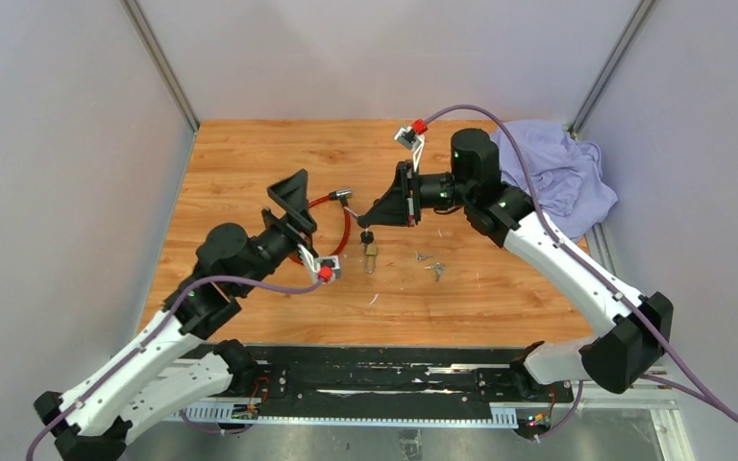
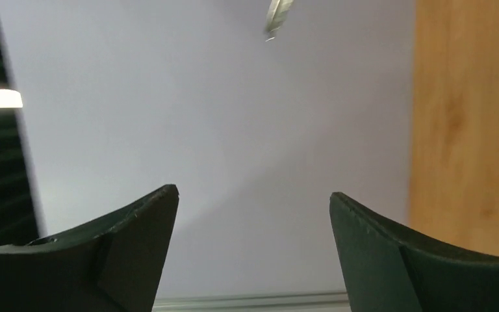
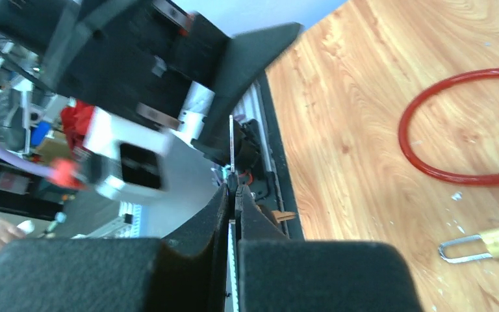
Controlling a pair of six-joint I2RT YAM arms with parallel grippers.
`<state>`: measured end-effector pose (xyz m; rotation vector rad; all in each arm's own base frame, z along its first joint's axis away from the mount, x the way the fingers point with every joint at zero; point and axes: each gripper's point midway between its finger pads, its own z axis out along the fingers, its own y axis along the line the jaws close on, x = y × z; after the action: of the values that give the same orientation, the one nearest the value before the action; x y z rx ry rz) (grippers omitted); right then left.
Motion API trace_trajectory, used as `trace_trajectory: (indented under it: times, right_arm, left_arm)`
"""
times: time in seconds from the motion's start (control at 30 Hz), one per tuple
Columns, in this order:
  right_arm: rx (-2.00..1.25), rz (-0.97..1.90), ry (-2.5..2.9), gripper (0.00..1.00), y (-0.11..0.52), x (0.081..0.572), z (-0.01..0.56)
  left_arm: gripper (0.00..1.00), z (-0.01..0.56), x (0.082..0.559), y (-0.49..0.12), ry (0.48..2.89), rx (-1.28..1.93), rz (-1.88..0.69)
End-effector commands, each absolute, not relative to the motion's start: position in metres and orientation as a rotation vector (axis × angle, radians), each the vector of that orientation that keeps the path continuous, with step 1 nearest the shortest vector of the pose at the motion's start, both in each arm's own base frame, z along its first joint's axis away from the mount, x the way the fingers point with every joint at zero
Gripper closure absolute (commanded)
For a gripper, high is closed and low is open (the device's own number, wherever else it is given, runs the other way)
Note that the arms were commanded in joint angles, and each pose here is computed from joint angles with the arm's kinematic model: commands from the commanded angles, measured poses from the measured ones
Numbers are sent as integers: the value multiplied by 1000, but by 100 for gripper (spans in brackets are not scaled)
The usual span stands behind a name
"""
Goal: Unlock with the key
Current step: Pick up the key from the center of the board.
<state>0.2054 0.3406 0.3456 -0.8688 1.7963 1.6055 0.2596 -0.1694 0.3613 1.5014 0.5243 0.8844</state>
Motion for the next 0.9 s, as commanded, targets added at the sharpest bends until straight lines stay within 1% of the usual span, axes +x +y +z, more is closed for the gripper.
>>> trace_trajectory:
  times: [0.0, 0.1, 0.27, 0.4, 0.5, 0.6, 0.7, 0.77, 0.87]
  right_arm:
    - [-971, 1345, 1793, 99, 315, 207, 339]
    - [-1014, 1262, 1819, 99, 307, 204, 330]
    - [-1105, 1184, 1845, 99, 309, 197, 322]
    - [-1188, 1198, 1836, 99, 317, 182, 319]
    - [-1236, 1243, 1824, 99, 322, 170, 317]
    - [-1249, 1299, 1796, 100, 325, 161, 321]
    - [-1243, 1363, 1769, 99, 329, 156, 327]
    - [-1244, 1401, 1753, 99, 333, 154, 331]
    - [-1253, 1449, 1726, 100, 337, 152, 336]
  left_arm:
    - [10, 308, 223, -149, 1130, 1567, 303]
    - [15, 301, 199, -162, 1326, 1502, -3]
    - [26, 313, 179, -188, 1540, 1320, -361]
    - [28, 318, 168, -208, 1750, 1208, -658]
    - [28, 323, 172, -213, 1896, 1089, -847]
    - [26, 325, 170, -217, 1999, 1066, -1015]
    - [17, 329, 154, -225, 2042, 1089, -1212]
    - [0, 329, 143, -231, 2049, 1091, -1343]
    - [2, 328, 135, -236, 2078, 1070, -1460]
